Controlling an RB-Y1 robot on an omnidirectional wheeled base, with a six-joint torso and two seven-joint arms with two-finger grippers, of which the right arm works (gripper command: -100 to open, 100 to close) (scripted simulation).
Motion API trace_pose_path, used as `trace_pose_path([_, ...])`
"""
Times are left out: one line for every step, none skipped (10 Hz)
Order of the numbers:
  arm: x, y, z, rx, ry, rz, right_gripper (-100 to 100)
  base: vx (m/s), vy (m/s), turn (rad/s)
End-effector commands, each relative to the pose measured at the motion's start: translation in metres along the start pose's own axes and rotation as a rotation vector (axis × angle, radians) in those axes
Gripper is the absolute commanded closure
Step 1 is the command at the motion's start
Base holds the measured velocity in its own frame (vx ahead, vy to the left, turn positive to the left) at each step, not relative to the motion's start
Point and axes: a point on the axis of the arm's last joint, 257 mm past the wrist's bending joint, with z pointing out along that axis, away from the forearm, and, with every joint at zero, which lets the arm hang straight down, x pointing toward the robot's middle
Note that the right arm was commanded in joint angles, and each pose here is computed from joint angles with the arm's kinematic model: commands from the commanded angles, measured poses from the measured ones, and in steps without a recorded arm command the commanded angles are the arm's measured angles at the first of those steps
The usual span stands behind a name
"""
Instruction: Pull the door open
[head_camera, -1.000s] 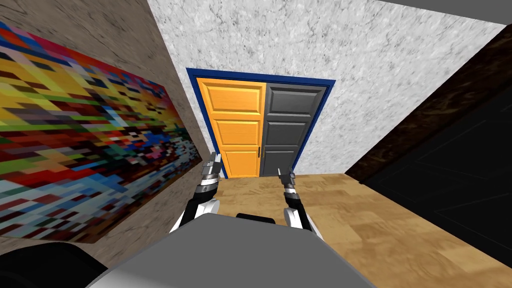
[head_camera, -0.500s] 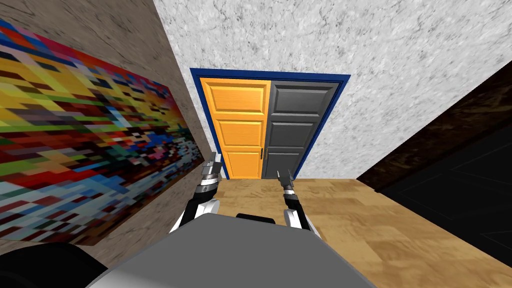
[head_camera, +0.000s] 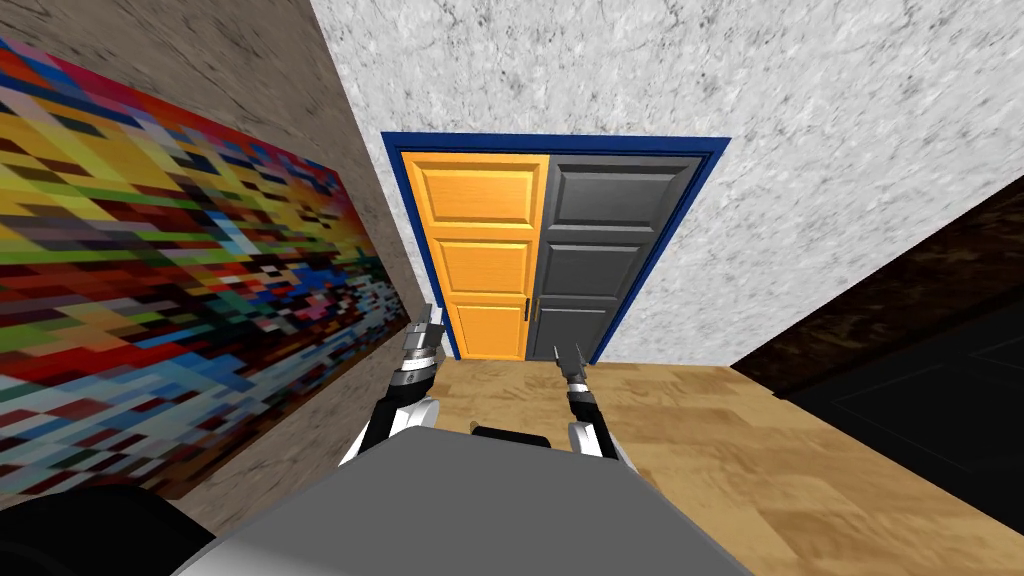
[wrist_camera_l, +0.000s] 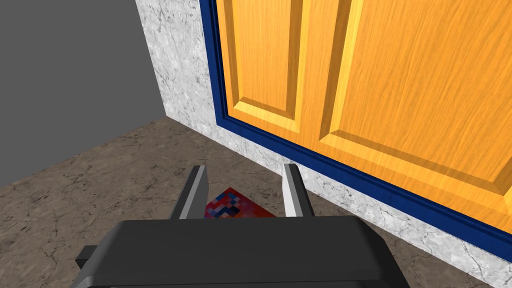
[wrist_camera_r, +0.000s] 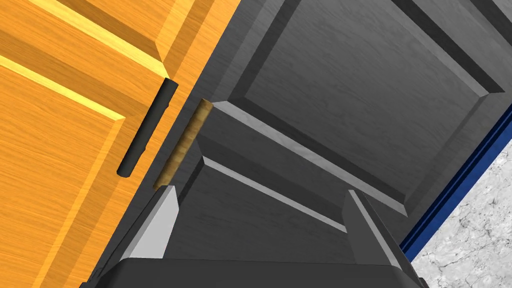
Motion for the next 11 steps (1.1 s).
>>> trace_pose_path([-0.013,-0.003,-0.0034,0.009,-0.025,0.052,-100,0.081,0.032,0.108])
trace_pose_path([-0.023,-0.005,-0.0057,0.013,-0.043,0.083,-100,0.108,0.025,0.098])
trace_pose_path([-0.033,-0.006,-0.0082,0.018,-0.061,0.112,-100,0.111,0.025,0.092])
trace_pose_path([-0.041,-0.007,-0.0097,0.019,-0.074,0.14,-100,0.119,0.022,0.105])
trace_pose_path([-0.051,-0.009,-0.013,0.022,-0.095,0.167,-100,0.11,0.016,0.089])
trace_pose_path([-0.06,-0.009,-0.0155,0.023,-0.112,0.194,-100,0.107,0.005,0.09])
trace_pose_path([-0.069,-0.01,-0.0182,0.024,-0.129,0.219,-100,0.132,0.022,0.103])
trace_pose_path([-0.078,-0.01,-0.0207,0.023,-0.145,0.245,-100,0.122,0.014,0.072])
trace_pose_path([-0.086,-0.01,-0.0231,0.021,-0.16,0.272,-100,0.106,0.013,0.087])
trace_pose_path([-0.093,-0.009,-0.0256,0.019,-0.175,0.296,-100,0.103,0.011,0.099])
trace_pose_path([-0.101,-0.009,-0.0281,0.016,-0.191,0.318,-100,0.102,0.001,0.086])
